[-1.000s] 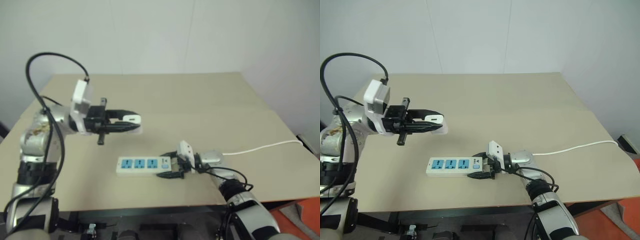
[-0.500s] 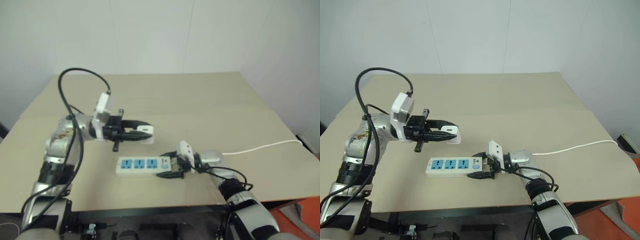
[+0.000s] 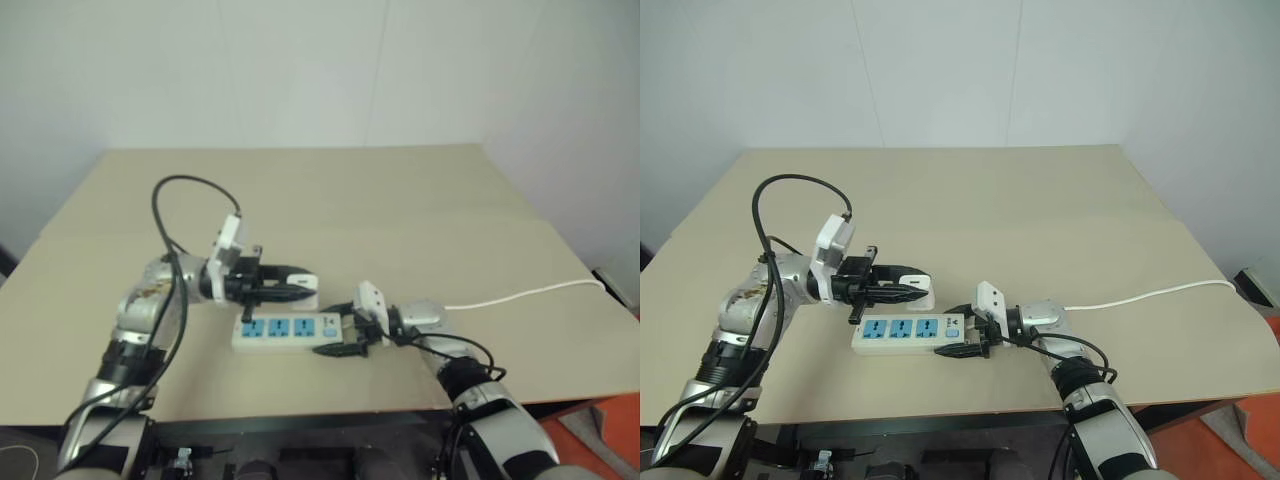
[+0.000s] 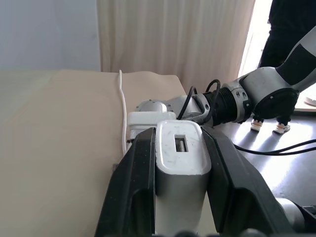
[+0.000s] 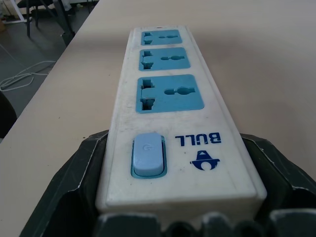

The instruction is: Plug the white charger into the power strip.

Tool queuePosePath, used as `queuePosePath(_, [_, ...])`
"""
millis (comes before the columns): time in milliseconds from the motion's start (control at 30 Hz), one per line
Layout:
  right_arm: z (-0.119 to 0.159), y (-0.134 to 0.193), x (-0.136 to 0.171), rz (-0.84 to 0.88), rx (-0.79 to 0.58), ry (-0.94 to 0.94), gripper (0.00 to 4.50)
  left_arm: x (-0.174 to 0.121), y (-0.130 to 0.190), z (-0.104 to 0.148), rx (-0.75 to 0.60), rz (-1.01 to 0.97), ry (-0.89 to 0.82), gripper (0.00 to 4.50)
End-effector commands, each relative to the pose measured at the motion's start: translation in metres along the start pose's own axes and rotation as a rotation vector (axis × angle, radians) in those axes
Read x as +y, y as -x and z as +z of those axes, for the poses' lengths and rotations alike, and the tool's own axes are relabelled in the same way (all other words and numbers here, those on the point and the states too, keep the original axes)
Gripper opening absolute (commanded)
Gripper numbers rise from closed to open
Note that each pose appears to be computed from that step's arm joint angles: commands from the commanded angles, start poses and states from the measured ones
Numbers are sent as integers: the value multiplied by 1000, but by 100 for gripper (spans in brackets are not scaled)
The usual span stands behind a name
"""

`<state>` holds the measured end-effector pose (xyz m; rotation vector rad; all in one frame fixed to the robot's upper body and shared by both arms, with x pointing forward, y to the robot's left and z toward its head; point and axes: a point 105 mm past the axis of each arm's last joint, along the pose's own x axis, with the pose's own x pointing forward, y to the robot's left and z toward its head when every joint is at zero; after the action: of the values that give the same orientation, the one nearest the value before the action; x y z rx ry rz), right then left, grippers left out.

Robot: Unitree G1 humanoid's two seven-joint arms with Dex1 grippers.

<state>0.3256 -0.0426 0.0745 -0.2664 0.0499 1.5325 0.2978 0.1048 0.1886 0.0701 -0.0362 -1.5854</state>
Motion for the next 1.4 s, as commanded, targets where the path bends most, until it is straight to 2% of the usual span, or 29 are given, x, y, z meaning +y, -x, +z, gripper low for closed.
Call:
queuePosePath(33, [0, 1, -3, -7, 19, 11, 342, -4, 1, -6, 21, -10, 12, 103])
queuePosePath(567, [0, -1, -2, -9, 15, 9, 342, -4, 1, -36, 107, -6, 21, 103])
queuePosePath(1400, [1, -2, -2, -11, 10, 7, 342, 3, -8, -43, 92, 24, 12, 103])
